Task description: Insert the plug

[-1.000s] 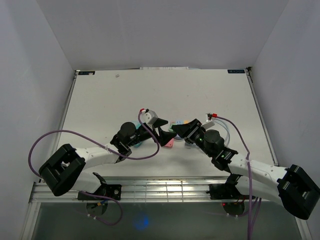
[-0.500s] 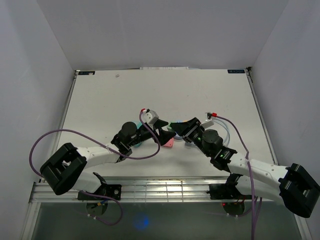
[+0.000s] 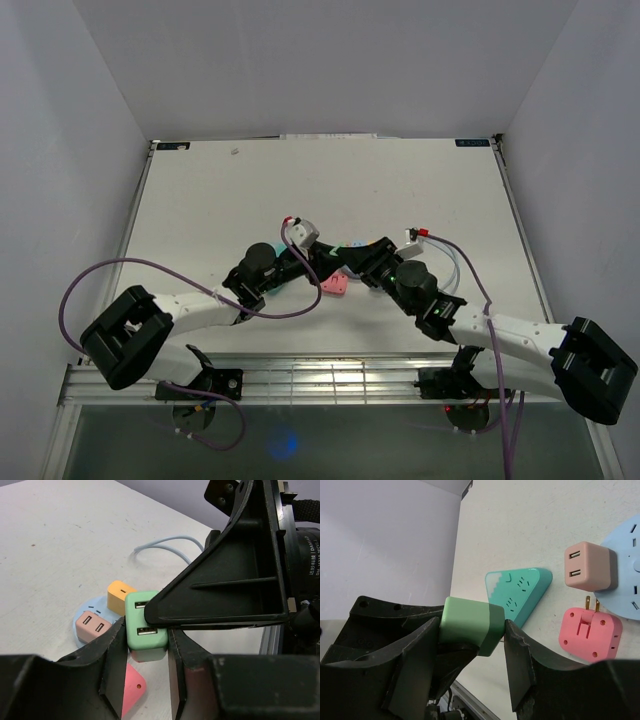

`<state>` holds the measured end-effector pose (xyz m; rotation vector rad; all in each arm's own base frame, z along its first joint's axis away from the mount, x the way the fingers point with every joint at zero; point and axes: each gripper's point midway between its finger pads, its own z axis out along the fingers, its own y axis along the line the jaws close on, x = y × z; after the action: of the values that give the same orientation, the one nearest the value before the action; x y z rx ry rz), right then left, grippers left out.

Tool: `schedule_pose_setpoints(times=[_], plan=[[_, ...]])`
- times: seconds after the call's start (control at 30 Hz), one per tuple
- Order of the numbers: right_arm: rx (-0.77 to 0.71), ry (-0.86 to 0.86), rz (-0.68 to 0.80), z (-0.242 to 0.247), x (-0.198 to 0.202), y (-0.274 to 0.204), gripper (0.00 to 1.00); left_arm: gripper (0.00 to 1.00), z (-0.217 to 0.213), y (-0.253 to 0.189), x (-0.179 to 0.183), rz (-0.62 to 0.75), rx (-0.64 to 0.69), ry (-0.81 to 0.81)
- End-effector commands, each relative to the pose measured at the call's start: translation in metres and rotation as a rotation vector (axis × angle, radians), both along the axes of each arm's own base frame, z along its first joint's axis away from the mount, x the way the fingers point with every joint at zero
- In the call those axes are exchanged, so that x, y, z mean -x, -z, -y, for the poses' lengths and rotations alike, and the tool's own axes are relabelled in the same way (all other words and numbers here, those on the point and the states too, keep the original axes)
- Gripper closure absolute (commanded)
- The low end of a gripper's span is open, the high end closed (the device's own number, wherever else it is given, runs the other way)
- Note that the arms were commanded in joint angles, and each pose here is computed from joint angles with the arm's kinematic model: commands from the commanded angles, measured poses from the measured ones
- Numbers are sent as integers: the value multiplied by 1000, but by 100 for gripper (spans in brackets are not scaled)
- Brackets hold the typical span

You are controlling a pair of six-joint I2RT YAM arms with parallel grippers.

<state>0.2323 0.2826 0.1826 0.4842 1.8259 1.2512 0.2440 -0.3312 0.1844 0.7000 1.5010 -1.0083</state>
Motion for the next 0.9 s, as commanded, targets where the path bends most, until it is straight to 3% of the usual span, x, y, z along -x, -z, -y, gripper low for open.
schedule_pose_setpoints(times=[0.0,0.07,0.1,0.13,0.23,0.27,0.3,0.33,0.43,0.87], plan=[[-67,-27,70,-13,1,-37,79,78,5,-18,-7,18,34,-6],[-57,-30,75,-13,1,-39,76,86,4,-18,-7,18,31,-9],[-38,-35,82,-13,1,-39,74,98,4,-19,-8,20,31,-14],[-30,-34,88,-12,1,-40,72,100,3,-18,-8,21,29,-16],[9,-31,108,-7,2,-43,52,100,2,-18,-8,23,26,-19],[20,-24,112,-5,2,-46,40,100,2,-19,-8,27,28,-19],[55,-16,97,-2,1,-44,35,100,3,-18,-7,27,26,-16],[81,-13,98,0,1,-43,21,100,3,-18,-7,28,25,-14],[168,-7,100,6,0,-45,2,100,2,-17,-7,30,21,-16],[420,103,312,66,-14,-68,3,100,-16,-21,-22,53,19,-147]])
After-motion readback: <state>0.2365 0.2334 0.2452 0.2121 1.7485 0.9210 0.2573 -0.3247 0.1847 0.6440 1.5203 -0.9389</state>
